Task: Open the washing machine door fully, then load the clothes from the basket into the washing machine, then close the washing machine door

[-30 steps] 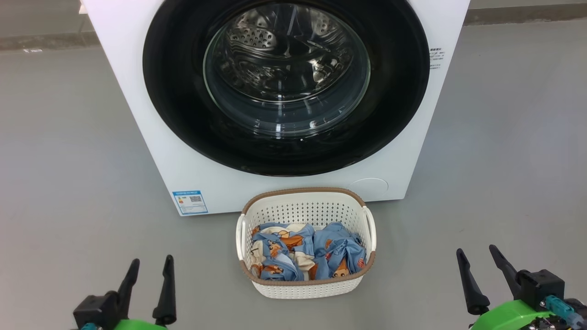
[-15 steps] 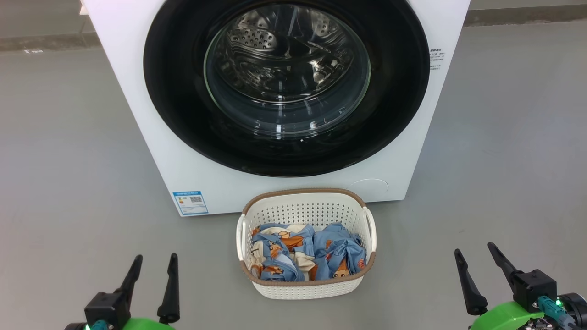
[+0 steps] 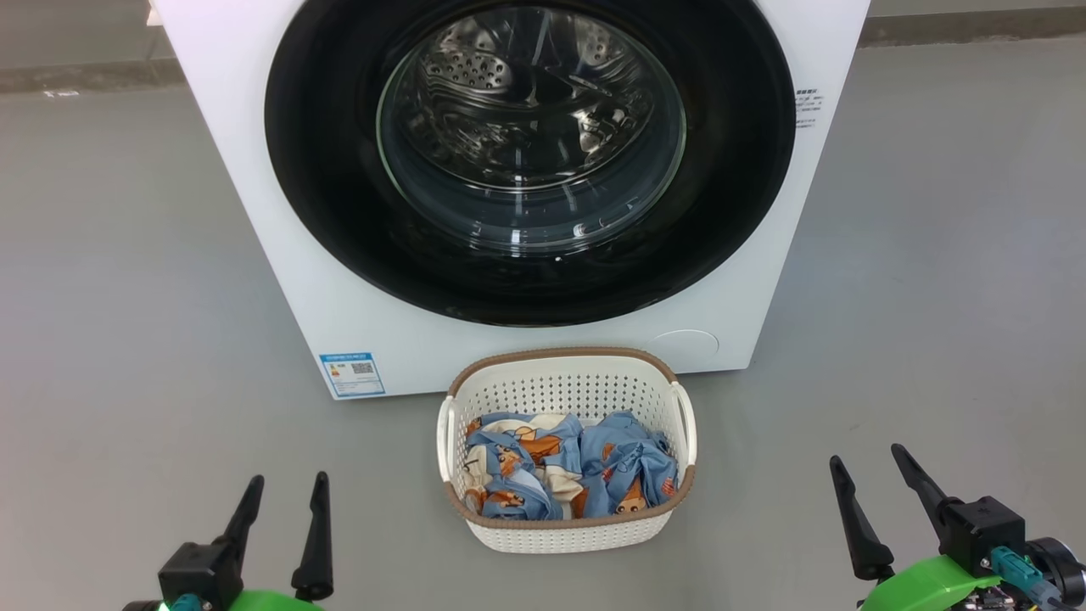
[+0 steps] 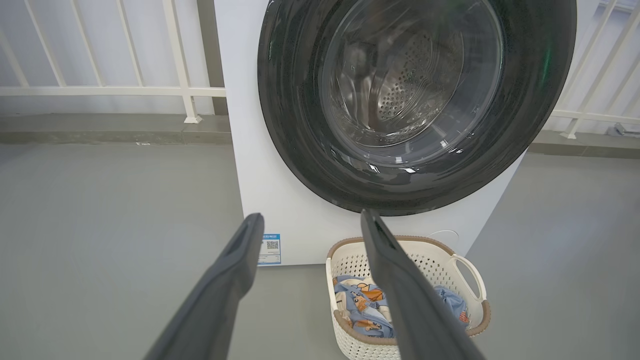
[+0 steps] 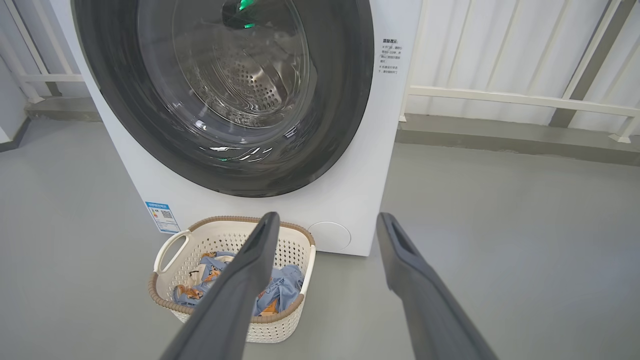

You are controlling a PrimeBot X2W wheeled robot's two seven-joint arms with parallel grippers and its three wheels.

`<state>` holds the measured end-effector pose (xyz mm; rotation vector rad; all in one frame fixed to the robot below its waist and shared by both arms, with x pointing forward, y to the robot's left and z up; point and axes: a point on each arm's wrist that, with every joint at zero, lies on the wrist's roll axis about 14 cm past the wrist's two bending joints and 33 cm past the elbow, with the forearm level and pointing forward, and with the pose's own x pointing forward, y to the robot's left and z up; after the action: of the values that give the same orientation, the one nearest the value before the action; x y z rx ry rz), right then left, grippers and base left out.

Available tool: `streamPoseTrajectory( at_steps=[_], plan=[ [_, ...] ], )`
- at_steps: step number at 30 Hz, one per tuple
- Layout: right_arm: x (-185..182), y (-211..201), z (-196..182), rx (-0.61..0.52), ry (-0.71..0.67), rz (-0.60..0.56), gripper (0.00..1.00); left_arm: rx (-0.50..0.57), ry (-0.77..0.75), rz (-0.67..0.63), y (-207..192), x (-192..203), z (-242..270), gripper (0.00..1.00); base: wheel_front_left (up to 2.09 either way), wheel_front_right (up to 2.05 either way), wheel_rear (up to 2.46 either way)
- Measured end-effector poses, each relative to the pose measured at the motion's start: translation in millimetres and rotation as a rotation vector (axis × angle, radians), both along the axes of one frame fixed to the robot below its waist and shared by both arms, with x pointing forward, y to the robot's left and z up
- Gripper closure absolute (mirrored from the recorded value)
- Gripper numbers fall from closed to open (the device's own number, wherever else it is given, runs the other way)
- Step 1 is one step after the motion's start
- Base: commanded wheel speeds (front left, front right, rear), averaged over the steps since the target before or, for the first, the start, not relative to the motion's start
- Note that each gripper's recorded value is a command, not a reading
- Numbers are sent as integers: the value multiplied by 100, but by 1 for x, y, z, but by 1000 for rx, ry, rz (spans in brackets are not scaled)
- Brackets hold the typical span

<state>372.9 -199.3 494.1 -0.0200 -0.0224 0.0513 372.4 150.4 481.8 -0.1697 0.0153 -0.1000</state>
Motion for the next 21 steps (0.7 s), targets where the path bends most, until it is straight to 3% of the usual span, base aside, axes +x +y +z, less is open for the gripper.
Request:
streamPoseTrajectory(
  at_steps=[21],
  plan=[
    [4, 7, 2, 4, -6, 30, 0, 3, 11, 11, 0, 0, -3, 0, 0, 0, 0]
  ],
)
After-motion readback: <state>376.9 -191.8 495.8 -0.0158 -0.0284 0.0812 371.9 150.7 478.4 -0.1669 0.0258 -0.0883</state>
